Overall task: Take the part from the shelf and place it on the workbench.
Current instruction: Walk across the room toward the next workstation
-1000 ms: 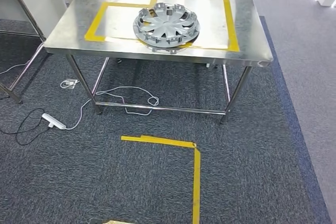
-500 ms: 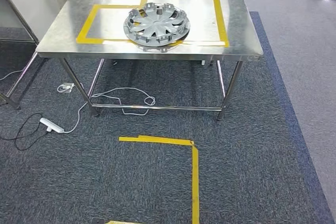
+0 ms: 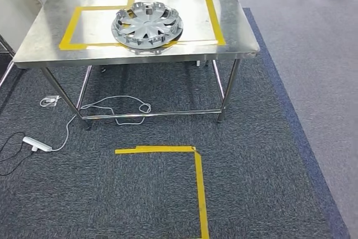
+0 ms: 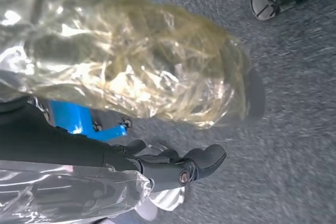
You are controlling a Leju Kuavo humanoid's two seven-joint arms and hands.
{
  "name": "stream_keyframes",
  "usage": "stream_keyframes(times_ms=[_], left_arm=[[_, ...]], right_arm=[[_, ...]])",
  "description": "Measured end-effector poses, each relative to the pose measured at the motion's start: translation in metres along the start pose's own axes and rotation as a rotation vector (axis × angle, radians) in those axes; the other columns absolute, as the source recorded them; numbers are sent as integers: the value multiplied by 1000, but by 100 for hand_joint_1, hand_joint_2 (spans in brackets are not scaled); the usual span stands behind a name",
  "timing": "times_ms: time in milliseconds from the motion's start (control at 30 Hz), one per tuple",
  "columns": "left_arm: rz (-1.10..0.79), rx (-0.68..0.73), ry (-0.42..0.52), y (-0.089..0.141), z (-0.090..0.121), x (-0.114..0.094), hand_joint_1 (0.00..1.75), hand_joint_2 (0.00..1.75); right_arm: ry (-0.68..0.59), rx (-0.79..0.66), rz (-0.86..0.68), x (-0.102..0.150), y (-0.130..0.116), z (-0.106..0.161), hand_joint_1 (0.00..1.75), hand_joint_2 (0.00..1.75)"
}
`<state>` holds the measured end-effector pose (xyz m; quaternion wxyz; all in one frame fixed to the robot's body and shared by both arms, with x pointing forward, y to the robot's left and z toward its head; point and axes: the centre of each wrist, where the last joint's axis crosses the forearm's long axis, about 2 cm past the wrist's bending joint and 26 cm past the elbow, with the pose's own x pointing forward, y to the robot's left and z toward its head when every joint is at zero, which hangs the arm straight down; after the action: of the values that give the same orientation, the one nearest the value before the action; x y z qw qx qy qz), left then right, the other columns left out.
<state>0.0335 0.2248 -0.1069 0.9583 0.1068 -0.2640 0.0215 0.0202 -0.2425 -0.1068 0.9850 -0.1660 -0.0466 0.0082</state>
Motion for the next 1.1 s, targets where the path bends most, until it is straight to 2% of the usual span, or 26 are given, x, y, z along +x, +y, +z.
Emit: stream_keyframes(times_ms=[1100], left_arm=[[5, 3, 7, 0, 1, -2, 0, 0]], right_arm=[[5, 15, -3, 0, 3, 1, 0, 0]])
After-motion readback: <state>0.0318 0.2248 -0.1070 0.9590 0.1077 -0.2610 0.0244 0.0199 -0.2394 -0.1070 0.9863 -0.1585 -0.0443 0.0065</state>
